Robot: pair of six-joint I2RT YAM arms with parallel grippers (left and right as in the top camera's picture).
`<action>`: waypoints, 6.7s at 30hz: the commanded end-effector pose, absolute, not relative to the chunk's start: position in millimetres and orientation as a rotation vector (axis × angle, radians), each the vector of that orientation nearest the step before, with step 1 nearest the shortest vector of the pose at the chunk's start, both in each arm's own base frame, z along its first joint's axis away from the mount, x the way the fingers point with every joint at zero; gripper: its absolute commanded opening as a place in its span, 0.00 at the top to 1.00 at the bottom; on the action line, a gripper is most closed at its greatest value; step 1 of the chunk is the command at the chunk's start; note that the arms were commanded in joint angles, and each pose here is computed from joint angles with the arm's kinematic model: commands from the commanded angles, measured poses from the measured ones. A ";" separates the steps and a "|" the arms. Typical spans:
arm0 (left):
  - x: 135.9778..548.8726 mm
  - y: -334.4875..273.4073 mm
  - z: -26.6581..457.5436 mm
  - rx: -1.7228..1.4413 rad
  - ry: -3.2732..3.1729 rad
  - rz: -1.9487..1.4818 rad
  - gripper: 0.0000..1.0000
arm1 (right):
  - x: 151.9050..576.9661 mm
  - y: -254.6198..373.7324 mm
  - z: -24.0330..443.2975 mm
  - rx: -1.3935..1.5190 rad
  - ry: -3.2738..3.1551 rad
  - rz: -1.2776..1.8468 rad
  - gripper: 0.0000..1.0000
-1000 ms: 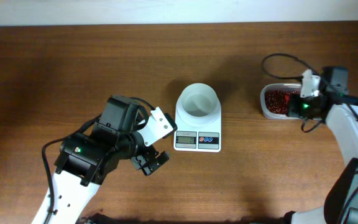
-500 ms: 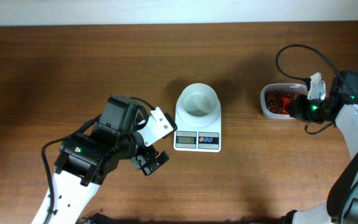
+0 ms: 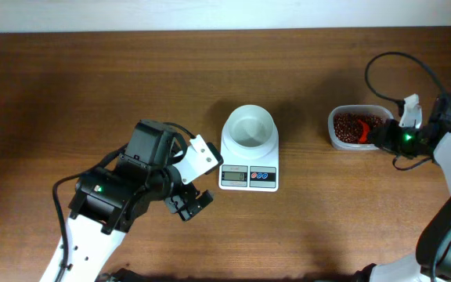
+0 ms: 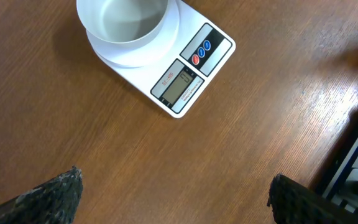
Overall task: Scoop and weigh 50g on scale
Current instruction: 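Dig the red scoop into the beans and lift it filled, then carry the filled scoop with the right gripper over the white bowl, then tilt the scoop with the right gripper to pour beans into the bowl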
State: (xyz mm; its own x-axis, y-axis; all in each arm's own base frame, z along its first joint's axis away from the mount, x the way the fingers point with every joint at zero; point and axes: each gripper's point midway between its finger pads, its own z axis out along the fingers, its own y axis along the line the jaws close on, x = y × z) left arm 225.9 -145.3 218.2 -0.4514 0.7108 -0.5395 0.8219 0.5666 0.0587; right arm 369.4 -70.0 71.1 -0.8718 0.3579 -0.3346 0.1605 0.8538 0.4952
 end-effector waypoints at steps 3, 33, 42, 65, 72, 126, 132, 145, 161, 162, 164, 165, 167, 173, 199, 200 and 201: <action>229.0 -144.4 227.7 1.228 2.255 -0.269 0.01 | 359.6 -71.6 68.2 0.448 2.602 0.726 0.96; 229.0 -144.4 227.7 1.228 2.255 -0.269 0.01 | 365.6 -83.4 121.6 0.423 2.420 0.756 0.96; 228.9 -144.3 227.7 1.228 2.255 -0.270 0.01 | 362.8 -87.9 130.6 0.501 2.359 0.861 0.96; 229.0 -144.4 227.7 1.228 2.255 -0.269 0.01 | 354.9 -74.3 182.9 0.467 2.083 1.282 0.96; 229.0 -144.4 227.7 1.228 2.255 -0.269 0.01 | 354.5 -52.0 185.5 0.433 2.098 1.360 0.96; 229.0 -144.4 227.7 1.228 2.255 -0.269 0.01 | 378.6 184.1 163.1 -0.619 2.211 1.028 0.96; 228.9 -144.3 227.7 1.228 2.255 -0.270 0.01 | 378.7 184.1 162.3 -0.709 2.165 0.984 0.96; 229.0 -144.4 227.7 1.228 2.255 -0.269 0.01 | 377.2 183.8 160.1 -0.758 2.149 0.963 0.96; 229.0 -144.4 227.7 1.228 2.255 -0.269 0.01 | 371.7 183.1 154.9 -0.908 2.089 0.898 0.96; 229.0 -144.4 227.7 1.228 2.255 -0.269 0.01 | 371.7 183.1 154.9 -0.918 2.082 0.893 0.96; 228.9 -144.3 227.7 1.228 2.255 -0.270 0.01 | 371.7 183.2 155.0 -0.926 2.077 0.889 0.96; 229.0 -144.4 227.7 1.228 2.255 -0.269 0.01 | 371.7 183.2 155.0 -0.926 2.077 0.889 0.96; 229.0 -144.4 227.7 1.228 2.255 -0.269 0.01 | 371.5 183.2 154.9 -0.948 2.063 0.878 0.96; 228.9 -144.3 227.7 1.228 2.255 -0.270 0.01 | 367.2 192.2 154.7 -1.028 2.018 0.859 0.96; 229.0 -144.4 227.7 1.228 2.255 -0.269 0.01 | 370.5 199.7 137.7 -1.134 1.958 0.838 0.96; 229.0 -144.4 227.7 1.228 2.255 -0.269 0.01 | 373.2 198.3 137.0 -1.132 1.961 0.816 0.96; 228.9 -144.3 227.7 1.228 2.255 -0.270 0.01 | 378.1 194.8 134.4 -1.126 1.975 0.770 0.96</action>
